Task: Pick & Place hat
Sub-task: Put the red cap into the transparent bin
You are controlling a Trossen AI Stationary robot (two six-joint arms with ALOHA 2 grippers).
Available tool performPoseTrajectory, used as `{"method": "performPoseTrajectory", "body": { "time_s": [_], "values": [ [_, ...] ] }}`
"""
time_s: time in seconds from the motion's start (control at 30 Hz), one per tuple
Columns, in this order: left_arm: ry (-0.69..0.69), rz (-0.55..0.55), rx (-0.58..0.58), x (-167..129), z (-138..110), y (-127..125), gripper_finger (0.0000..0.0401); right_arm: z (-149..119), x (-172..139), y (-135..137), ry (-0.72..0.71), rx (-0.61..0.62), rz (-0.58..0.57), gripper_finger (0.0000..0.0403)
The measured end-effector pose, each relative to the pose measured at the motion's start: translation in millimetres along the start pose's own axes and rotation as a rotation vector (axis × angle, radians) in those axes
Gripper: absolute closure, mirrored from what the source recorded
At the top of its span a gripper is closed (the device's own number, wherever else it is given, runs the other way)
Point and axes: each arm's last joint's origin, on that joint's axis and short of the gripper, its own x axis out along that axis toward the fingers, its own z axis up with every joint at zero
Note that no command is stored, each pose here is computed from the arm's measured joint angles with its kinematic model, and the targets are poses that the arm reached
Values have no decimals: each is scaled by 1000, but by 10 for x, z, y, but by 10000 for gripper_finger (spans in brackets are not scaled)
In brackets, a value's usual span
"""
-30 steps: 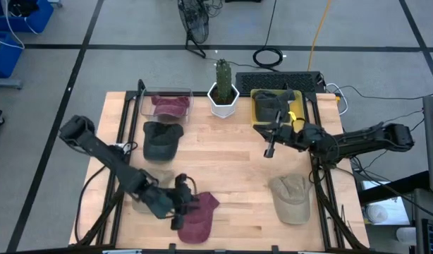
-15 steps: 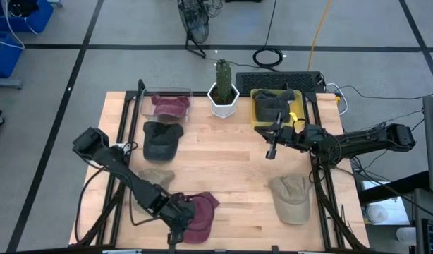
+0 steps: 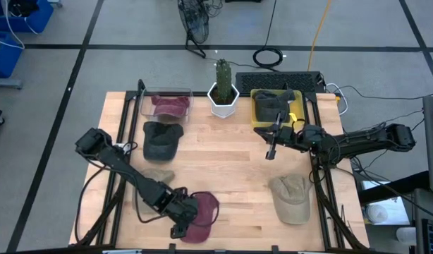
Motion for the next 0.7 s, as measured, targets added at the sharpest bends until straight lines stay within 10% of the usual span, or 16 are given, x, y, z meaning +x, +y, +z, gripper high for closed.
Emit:
{"method": "performPoseTrajectory", "body": {
  "time_s": [0.7],
  "values": [
    [-45, 121, 74, 220, -140, -105, 236, -47, -1, 11, 48, 35, 12, 399]
  ]
}}
